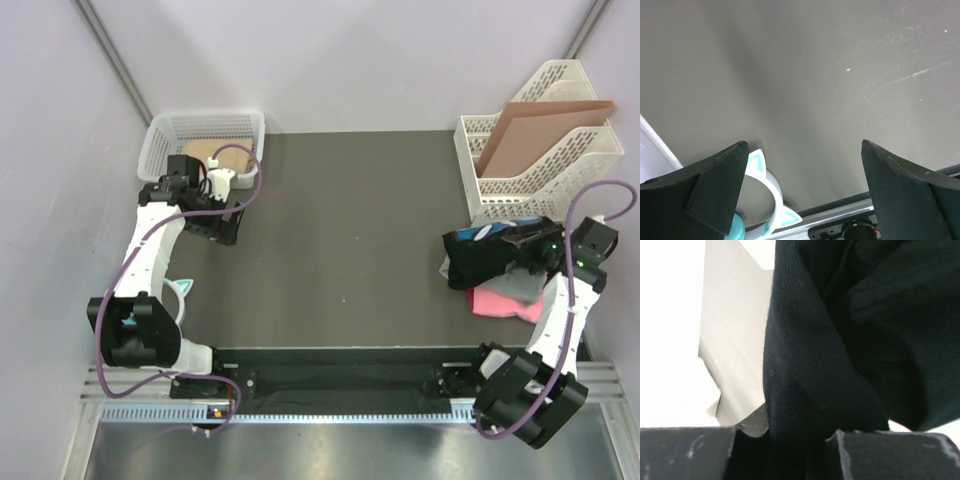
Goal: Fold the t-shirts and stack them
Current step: Put the neatly folded tshirt into the corner of the board with the right arm
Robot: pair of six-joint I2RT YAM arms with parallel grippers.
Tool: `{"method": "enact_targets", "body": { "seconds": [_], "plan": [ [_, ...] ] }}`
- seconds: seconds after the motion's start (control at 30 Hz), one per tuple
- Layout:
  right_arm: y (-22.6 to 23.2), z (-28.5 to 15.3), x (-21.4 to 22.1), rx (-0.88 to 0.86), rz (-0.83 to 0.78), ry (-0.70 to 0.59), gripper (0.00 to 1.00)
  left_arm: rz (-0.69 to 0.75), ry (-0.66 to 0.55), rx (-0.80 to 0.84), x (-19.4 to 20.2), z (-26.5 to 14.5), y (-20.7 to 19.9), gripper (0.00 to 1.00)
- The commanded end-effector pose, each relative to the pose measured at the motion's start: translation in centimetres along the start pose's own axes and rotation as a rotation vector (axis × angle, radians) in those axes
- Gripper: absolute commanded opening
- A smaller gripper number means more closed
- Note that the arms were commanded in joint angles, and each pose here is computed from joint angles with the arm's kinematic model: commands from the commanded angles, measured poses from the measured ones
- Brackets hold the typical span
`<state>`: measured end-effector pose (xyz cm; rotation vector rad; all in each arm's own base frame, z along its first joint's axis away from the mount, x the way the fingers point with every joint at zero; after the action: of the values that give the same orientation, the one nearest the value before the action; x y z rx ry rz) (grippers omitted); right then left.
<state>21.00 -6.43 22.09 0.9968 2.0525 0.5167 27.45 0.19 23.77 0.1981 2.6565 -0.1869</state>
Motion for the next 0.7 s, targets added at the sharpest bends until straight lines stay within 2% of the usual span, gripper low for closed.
{"method": "enact_targets", "body": {
  "seconds": [0.0, 0.1, 0.33, 0.4, 0.43, 0.47, 0.57, 0.67],
  "plan": [
    [1.5, -2.5, -4.3, 0.068, -0.054, -0.239, 0.0, 0.024, -0.006, -0.012, -0.6, -0.6, 0.3, 0.99],
    [1.0, -2.7, -5.0, 0.123, -0.043, -0.283, 0.0, 0.028, -0.007, -0.015, -0.7, -0.8, 0.3, 0.99],
    [-2.6, -0.6, -3.3, 0.238, 0.042, -0.24, 0.0, 0.02, 0.009, -0.004, -0.3, -0.5, 0.2, 0.99],
    [-3.8, 0.2, -2.1, 0.277, 0.062, -0.187, 0.11, 0.019, 0.004, 0.002, -0.3, -0.6, 0.1, 0.99],
    [-4.3, 0.3, -1.4, 0.297, 0.068, -0.154, 0.2, 0.018, 0.002, 0.002, -0.3, -0.6, 0.1, 0.99],
    [-4.7, 0.5, -0.9, 0.315, 0.076, -0.127, 0.45, 0.016, 0.002, 0.002, -0.3, -0.6, 0.1, 0.99],
    [-5.6, 0.6, 0.1, 0.379, 0.104, -0.06, 0.74, 0.02, 0.0, -0.003, -0.3, -0.7, 0.2, 0.99],
    [-5.2, -0.8, 0.4, 0.425, 0.114, -0.038, 0.82, 0.021, 0.009, -0.005, -0.1, -0.6, 0.2, 0.99]
  ]
}}
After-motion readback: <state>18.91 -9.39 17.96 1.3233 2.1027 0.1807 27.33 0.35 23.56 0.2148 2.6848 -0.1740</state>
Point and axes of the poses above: each gripper's point midway between its finger pads, its own z axis out along the fingers, its own y axis along the line the jaws close on, x = y × z, the point moved 8 cm from there along -z, back along the fingers, and after that the axes turned 13 degrees about -z, right-handed, at the moved point
